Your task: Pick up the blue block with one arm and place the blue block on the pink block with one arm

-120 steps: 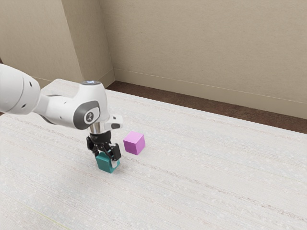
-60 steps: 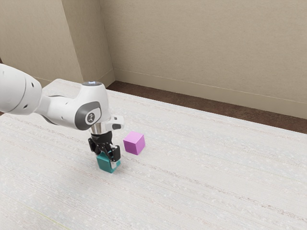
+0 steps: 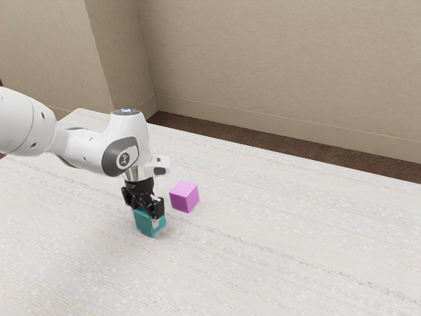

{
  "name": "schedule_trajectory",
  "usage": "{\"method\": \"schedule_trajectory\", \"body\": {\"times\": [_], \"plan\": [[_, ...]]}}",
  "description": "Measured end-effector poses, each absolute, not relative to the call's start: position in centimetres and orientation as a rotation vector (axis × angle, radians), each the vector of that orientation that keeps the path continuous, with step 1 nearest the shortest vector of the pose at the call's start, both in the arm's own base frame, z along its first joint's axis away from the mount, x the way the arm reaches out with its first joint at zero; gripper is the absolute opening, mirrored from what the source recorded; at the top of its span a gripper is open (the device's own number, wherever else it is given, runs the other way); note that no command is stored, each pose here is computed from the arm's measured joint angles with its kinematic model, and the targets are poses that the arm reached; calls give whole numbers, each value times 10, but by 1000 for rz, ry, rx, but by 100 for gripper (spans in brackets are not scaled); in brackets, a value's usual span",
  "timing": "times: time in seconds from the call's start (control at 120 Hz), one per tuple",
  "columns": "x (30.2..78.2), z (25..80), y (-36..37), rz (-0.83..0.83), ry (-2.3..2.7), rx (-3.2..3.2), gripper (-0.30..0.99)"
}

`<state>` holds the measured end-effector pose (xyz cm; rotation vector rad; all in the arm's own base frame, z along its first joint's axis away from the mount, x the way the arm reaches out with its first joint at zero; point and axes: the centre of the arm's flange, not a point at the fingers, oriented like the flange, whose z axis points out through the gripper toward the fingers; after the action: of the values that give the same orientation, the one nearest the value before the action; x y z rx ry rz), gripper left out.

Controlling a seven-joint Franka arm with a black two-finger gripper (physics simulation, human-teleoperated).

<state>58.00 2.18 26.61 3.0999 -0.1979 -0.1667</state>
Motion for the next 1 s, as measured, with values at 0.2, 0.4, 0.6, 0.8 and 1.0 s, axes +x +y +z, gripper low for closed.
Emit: {"method": "schedule_trajectory", "body": {"times": [0.2, 0.4, 0.6, 0.8, 1.0], "plan": [[584, 292, 23, -102, -207, 3122, 41], [603, 351, 15, 57, -231, 3143, 40], [639, 372, -3, 124, -271, 3129, 41], [661, 368, -9, 115, -240, 3124, 40], [667, 358, -11, 67, -146, 3126, 40]]}}
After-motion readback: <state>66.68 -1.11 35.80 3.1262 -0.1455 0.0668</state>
